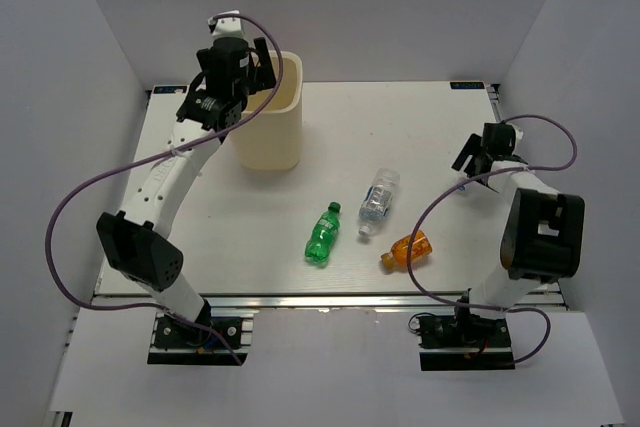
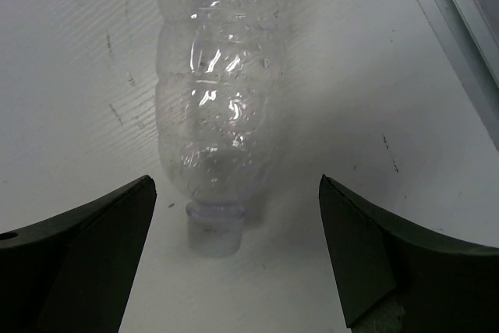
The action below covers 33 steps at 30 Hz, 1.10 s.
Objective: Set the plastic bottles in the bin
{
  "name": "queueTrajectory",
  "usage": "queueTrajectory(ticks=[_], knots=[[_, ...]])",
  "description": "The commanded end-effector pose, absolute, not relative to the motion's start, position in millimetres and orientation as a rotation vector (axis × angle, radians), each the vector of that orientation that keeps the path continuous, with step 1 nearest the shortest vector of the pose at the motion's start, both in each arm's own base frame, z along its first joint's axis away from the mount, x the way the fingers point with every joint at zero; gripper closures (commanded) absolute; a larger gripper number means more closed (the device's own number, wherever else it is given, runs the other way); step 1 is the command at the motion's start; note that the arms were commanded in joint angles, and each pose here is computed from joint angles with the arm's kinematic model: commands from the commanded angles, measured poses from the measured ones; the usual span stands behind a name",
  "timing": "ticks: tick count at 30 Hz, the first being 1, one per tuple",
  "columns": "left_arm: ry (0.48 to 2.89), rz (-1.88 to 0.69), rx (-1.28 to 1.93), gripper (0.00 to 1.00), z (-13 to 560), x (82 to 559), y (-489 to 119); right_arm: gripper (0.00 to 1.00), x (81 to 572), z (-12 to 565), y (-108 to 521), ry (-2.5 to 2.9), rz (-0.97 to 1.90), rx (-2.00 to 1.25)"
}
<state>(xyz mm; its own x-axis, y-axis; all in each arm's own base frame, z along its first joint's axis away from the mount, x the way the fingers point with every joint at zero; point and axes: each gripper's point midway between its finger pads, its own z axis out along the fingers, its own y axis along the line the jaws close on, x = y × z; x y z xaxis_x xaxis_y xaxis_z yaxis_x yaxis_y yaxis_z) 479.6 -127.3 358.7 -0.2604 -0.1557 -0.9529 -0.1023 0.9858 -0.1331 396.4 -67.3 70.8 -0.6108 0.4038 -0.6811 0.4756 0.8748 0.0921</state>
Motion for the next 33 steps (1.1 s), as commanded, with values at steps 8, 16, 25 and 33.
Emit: queueTrajectory(ticks=[8, 16, 25, 33], knots=[[1.772, -0.216, -0.161, 0.02, 379, 431, -128, 0.37, 431, 35, -80, 2.289, -0.166, 0.67], [1.781, -0.367, -0.076, 0.02, 376, 426, -155, 0.83, 439, 88, -54, 2.197, -0.007, 0.39], [1.781, -0.842, 0.2, 0.02, 358, 415, -250, 0.9, 410, 193, 87, 1.972, 0.612, -0.161], [1.754, -1.003, 0.334, 0.02, 347, 395, -317, 0.91, 362, 244, 193, 1.831, 0.919, -0.474]])
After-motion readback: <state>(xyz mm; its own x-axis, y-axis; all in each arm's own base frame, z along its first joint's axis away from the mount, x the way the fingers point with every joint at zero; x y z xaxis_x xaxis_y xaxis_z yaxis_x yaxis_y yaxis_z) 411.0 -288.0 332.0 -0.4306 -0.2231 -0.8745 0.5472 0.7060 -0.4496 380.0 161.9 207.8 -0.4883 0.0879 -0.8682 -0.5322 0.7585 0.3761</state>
